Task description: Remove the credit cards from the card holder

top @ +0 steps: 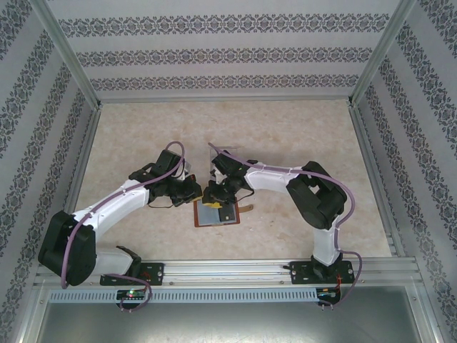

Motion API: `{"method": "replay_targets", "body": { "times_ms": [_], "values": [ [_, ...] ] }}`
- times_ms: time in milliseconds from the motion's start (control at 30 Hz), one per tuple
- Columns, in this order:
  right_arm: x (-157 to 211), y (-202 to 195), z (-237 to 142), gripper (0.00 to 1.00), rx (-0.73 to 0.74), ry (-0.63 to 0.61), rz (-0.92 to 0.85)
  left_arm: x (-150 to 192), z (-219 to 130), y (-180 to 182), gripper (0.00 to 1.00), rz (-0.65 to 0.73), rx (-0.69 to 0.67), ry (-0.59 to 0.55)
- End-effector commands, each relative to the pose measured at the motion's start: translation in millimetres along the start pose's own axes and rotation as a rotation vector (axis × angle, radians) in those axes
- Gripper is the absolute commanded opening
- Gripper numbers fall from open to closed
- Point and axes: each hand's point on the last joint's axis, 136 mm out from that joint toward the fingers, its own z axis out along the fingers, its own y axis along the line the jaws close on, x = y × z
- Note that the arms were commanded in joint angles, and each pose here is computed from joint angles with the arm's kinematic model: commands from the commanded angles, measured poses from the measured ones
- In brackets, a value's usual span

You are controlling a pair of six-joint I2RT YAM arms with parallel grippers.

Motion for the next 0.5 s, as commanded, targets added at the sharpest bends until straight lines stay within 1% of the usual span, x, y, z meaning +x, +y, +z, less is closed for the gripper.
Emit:
{"method": "replay_targets", "body": {
  "times_ms": [0,133,167,300,467],
  "values": [
    [2,11,5,0.39,-0.023,0.026,-0.018,1,-4,5,0.0,0.006,-0.013,-0.004],
    [2,16,4,0.51,-0.04,0.03,-0.029,1,-3,5,0.0,0.005,-0.014,-0.001],
    [1,17,3,0.53,-0.044,0.029,-0.032,0,-4,4,0.0,0.006,-0.012,-0.002],
    [0,23,-4,0.55,-0.054,0.013,-0.046,0,-4,2,0.0,0.009,-0.005,0.002],
    [-2,23,-17,0.55,-0.067,-0.016,-0.047,0,-5,-2,0.0,0.023,0.001,0.013]
  ]
}}
